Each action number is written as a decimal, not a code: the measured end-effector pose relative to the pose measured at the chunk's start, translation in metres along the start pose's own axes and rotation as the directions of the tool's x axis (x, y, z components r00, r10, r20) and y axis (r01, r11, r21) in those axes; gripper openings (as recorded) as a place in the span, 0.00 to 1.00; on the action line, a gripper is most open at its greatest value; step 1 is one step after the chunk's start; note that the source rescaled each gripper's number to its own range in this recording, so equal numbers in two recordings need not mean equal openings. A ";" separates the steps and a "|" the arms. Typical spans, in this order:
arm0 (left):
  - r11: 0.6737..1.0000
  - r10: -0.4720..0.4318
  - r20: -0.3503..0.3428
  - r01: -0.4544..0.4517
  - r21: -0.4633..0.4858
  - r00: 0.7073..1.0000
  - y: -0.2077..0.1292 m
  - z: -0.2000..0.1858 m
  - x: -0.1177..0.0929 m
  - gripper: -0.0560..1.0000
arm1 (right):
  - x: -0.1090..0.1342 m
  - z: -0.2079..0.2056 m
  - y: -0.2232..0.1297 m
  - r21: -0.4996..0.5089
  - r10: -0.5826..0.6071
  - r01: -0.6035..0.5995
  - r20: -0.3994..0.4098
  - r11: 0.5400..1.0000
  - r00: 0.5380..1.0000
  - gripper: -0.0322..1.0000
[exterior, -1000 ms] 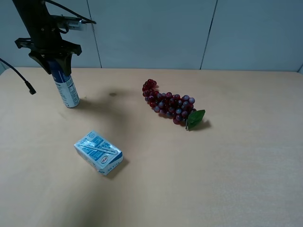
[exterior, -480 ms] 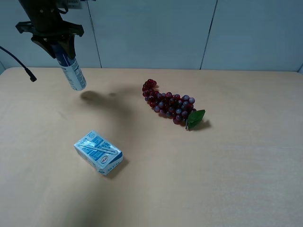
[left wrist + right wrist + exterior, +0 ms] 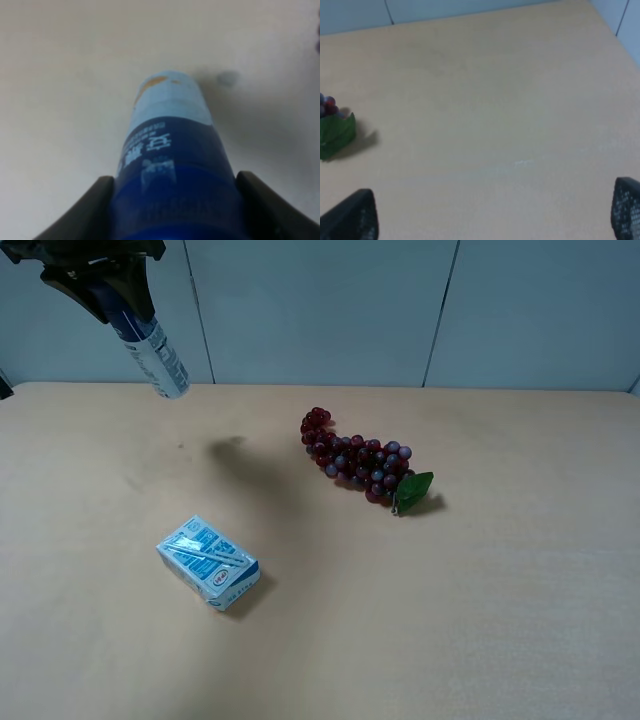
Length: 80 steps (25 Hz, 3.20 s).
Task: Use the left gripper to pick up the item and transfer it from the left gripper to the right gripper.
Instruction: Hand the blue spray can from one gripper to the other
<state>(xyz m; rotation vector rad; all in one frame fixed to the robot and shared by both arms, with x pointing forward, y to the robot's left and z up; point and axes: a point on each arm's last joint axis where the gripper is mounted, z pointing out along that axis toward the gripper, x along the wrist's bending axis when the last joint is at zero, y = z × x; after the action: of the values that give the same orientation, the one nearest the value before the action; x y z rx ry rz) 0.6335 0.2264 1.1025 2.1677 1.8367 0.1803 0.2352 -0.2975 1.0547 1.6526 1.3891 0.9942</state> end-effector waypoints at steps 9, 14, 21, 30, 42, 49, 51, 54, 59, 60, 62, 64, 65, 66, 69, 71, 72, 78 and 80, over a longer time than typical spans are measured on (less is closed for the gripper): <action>0.996 0.079 0.108 -0.081 0.021 0.991 -0.018 -0.005 -0.039 0.05 | 0.000 0.000 0.000 0.000 0.002 -0.002 -0.002 1.000 1.000 1.00; 0.995 0.091 0.274 -0.101 0.025 0.957 -0.021 -0.003 -0.056 0.05 | 0.000 0.000 0.000 0.000 0.002 -0.002 -0.002 1.000 1.000 1.00; 0.982 0.077 0.371 -0.134 0.131 0.925 -0.041 0.026 -0.060 0.05 | 0.000 0.000 0.000 0.000 0.002 -0.002 -0.002 1.000 1.000 1.00; 0.972 0.040 0.581 -0.166 0.166 0.813 -0.059 0.044 -0.076 0.05 | 0.000 0.000 0.000 -0.001 0.002 -0.002 -0.003 1.000 1.000 1.00; 0.969 0.014 0.716 -0.185 0.161 0.698 -0.074 0.057 -0.085 0.05 | 0.000 0.000 0.000 0.000 0.004 -0.004 -0.005 1.000 1.000 1.00; 0.974 -0.001 0.786 -0.178 0.141 0.619 -0.081 0.063 -0.090 0.05 | 0.008 -0.003 0.008 0.010 0.016 -0.016 -0.072 1.000 0.997 1.00; 0.975 0.001 0.789 -0.177 0.137 0.614 -0.081 0.062 -0.091 0.05 | 0.014 0.001 0.017 0.049 0.008 -0.001 -0.131 0.999 0.991 1.00; 0.975 0.000 0.790 -0.176 0.136 0.613 -0.081 0.062 -0.091 0.05 | 0.024 0.011 0.034 0.109 -0.042 0.068 -0.226 0.992 0.973 1.00; 0.975 0.000 0.791 -0.176 0.136 0.612 -0.081 0.062 -0.091 0.05 | 0.039 0.029 0.055 0.121 -0.146 0.211 -0.404 0.970 0.903 1.00; 0.975 0.000 0.791 -0.176 0.136 0.612 -0.081 0.062 -0.091 0.05 | 0.041 0.033 0.059 0.127 -0.165 0.241 -0.429 0.962 0.888 1.00; 0.975 0.000 0.791 -0.176 0.136 0.612 -0.081 0.062 -0.091 0.05 | 0.048 0.040 0.065 0.121 -0.209 0.303 -0.490 0.945 0.846 1.00; 0.975 0.000 0.791 -0.176 0.136 0.612 -0.081 0.062 -0.091 0.05 | 0.055 0.046 0.070 0.113 -0.250 0.365 -0.542 0.924 0.802 1.00; 0.975 0.000 0.791 -0.176 0.136 0.612 -0.081 0.062 -0.091 0.05 | 0.060 0.048 0.073 0.104 -0.272 0.396 -0.569 0.913 0.776 1.00; 0.975 0.000 0.791 -0.176 0.136 0.612 -0.081 0.062 -0.091 0.05 | 0.065 0.051 0.075 0.094 -0.293 0.427 -0.594 0.900 0.749 1.00; 0.975 0.000 0.791 -0.176 0.136 0.612 -0.081 0.062 -0.091 0.05 | 0.081 0.060 0.082 0.067 -0.341 0.499 -0.650 0.864 0.679 1.00; 0.975 0.000 0.791 -0.176 0.136 0.612 -0.081 0.062 -0.091 0.05 | 0.093 0.067 0.087 0.053 -0.365 0.539 -0.680 0.840 0.636 1.00; 0.975 0.000 0.791 -0.176 0.136 0.612 -0.081 0.062 -0.091 0.05 | 0.100 0.070 0.089 0.040 -0.381 0.561 -0.694 0.827 0.611 1.00; 0.975 0.000 0.791 -0.176 0.136 0.612 -0.081 0.062 -0.091 0.05 | 0.149 0.087 0.096 -0.054 -0.452 0.642 -0.756 0.764 0.474 1.00; 0.975 0.000 0.791 -0.176 0.136 0.612 -0.081 0.062 -0.091 0.05 | 0.166 0.092 0.094 -0.092 -0.474 0.661 -0.771 0.744 0.426 1.00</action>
<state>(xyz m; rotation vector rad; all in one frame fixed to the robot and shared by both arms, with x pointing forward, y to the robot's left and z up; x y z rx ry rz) 0.5584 0.1402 1.0275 1.9484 1.2394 -0.8643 0.3754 -0.1514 1.1164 0.6827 2.5084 1.1644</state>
